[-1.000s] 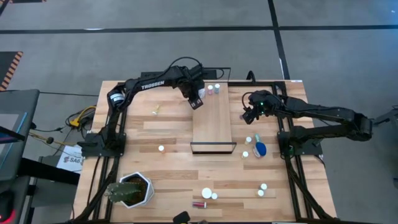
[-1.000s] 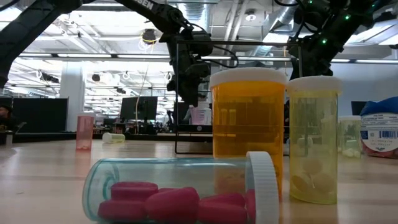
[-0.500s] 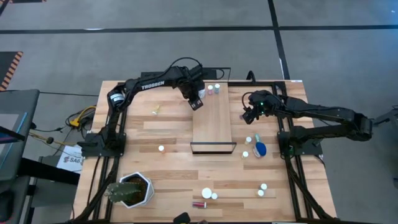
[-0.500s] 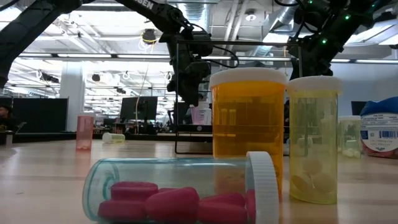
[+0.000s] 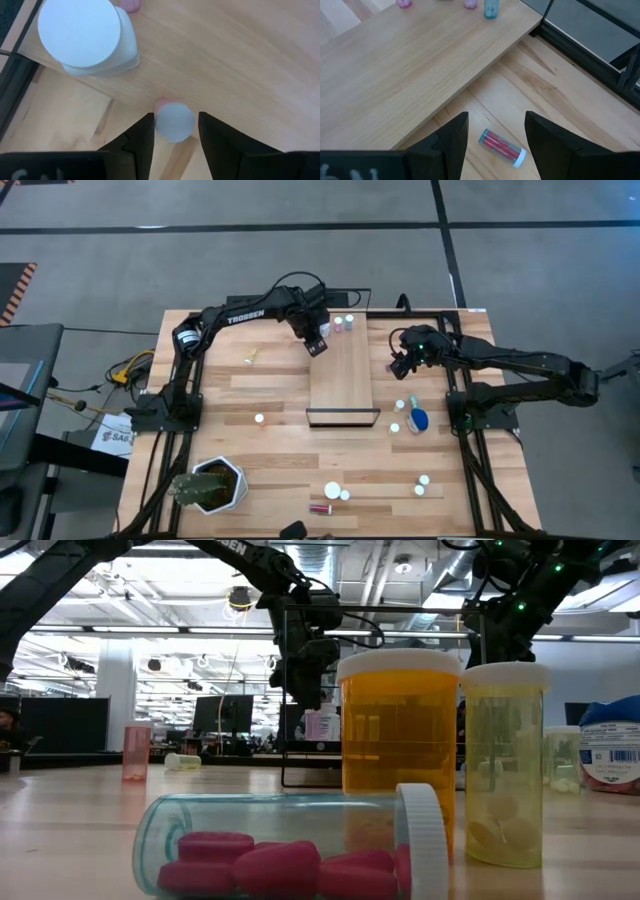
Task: Pick and place medicine bottles onto shelf by color
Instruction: Put the pink pill bottle on the shelf, then put the orange pill bottle on the shelf
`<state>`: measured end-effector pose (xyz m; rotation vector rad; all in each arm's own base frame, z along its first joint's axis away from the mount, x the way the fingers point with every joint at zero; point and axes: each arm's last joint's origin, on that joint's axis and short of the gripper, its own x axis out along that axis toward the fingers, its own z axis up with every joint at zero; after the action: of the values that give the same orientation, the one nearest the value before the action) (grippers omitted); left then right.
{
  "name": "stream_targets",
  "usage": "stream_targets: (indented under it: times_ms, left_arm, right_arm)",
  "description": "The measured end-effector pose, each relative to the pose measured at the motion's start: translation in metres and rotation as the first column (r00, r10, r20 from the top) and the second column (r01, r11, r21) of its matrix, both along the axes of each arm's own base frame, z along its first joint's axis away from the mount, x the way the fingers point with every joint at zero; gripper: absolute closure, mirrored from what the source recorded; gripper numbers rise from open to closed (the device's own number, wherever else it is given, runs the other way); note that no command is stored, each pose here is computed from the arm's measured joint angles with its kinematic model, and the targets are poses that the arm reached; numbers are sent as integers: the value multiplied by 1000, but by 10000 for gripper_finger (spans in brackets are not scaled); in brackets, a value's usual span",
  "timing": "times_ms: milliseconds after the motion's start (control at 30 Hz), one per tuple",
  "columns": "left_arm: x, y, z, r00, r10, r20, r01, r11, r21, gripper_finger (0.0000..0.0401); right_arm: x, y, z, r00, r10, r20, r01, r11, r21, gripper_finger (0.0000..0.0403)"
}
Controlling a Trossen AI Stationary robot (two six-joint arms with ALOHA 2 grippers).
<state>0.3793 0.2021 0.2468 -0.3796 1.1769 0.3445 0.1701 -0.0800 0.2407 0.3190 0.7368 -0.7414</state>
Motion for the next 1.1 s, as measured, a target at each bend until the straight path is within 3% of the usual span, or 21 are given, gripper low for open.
stream_targets:
  times_ms: [233, 400, 533, 667, 900, 1100]
  left_arm:
    - [0, 1, 2, 1000, 18, 13, -18, 1000, 0, 263]
    - [-7, -2, 20, 999, -10, 47, 8, 999, 32, 263]
    - [-22, -7, 44, 999, -4, 35, 1, 997, 81, 263]
    - [-46, -14, 59, 997, 48, -61, -41, 993, 113, 263]
    - [-87, -18, 40, 951, 177, -253, -173, 984, 35, 263]
    - [-119, -37, 11, 935, 268, -233, -274, 962, 6, 263]
  right_arm:
    - [0, 0, 0, 1000, 0, 0, 0, 1000, 0, 187]
    - [0, 0, 0, 1000, 0, 0, 0, 1000, 0, 187]
    - [0, 0, 0, 1000, 0, 0, 0, 1000, 0, 187]
    - [0, 0, 0, 1000, 0, 0, 0, 1000, 0, 187]
    - [0, 0, 0, 1000, 0, 0, 0, 1000, 0, 187]
    - [0, 0, 0, 1000, 0, 0, 0, 1000, 0, 187]
